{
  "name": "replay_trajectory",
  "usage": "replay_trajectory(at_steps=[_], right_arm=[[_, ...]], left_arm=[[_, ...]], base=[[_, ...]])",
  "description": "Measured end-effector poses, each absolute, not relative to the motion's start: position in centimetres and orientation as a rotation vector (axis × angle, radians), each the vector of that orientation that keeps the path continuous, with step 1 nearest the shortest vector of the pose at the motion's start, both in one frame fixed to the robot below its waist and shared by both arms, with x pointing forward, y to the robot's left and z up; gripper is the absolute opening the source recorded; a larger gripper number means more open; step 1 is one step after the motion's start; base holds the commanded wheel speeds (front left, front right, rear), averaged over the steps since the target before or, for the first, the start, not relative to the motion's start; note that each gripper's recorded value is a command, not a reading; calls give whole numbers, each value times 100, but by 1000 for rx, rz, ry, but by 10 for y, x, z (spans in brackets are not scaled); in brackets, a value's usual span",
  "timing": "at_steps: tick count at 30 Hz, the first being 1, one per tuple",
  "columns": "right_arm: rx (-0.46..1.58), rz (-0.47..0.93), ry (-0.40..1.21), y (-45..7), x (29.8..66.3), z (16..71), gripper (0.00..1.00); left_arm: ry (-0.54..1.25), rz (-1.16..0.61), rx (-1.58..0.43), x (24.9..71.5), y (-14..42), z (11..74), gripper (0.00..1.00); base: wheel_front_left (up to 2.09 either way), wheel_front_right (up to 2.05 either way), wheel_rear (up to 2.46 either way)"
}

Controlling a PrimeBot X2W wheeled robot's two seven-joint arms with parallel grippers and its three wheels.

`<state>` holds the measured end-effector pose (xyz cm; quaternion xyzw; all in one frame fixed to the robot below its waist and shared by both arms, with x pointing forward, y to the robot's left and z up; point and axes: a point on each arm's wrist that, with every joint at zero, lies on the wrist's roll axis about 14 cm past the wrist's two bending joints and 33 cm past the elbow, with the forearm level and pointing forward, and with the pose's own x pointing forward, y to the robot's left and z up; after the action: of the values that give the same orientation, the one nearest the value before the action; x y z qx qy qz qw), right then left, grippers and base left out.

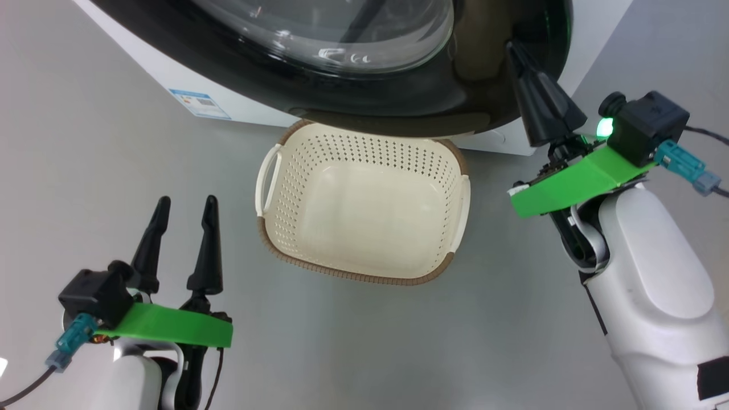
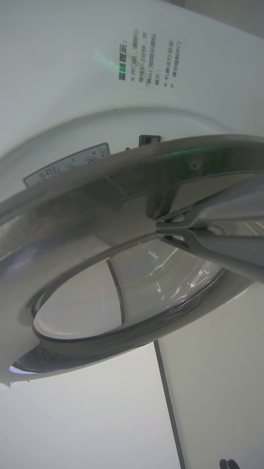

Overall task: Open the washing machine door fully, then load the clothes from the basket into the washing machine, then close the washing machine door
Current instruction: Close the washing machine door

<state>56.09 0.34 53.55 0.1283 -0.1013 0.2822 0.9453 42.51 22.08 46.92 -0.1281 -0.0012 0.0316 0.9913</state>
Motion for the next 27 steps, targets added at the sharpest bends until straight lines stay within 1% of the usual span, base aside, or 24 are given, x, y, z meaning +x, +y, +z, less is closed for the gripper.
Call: replay_trajectory(at_steps=[9, 16, 27], right_arm=[[279, 529, -244, -2, 589, 544, 0], [305, 490, -269, -8, 604, 549, 0], [292, 500, -265, -3, 605, 545, 0]], left_arm=[[-7, 57, -252, 433, 219, 470, 100], [1, 58, -255, 435, 218, 466, 100], [-3, 55, -257, 441, 218, 466, 100]], base=[[0, 0, 0], [0, 0, 0], [0, 0, 0]])
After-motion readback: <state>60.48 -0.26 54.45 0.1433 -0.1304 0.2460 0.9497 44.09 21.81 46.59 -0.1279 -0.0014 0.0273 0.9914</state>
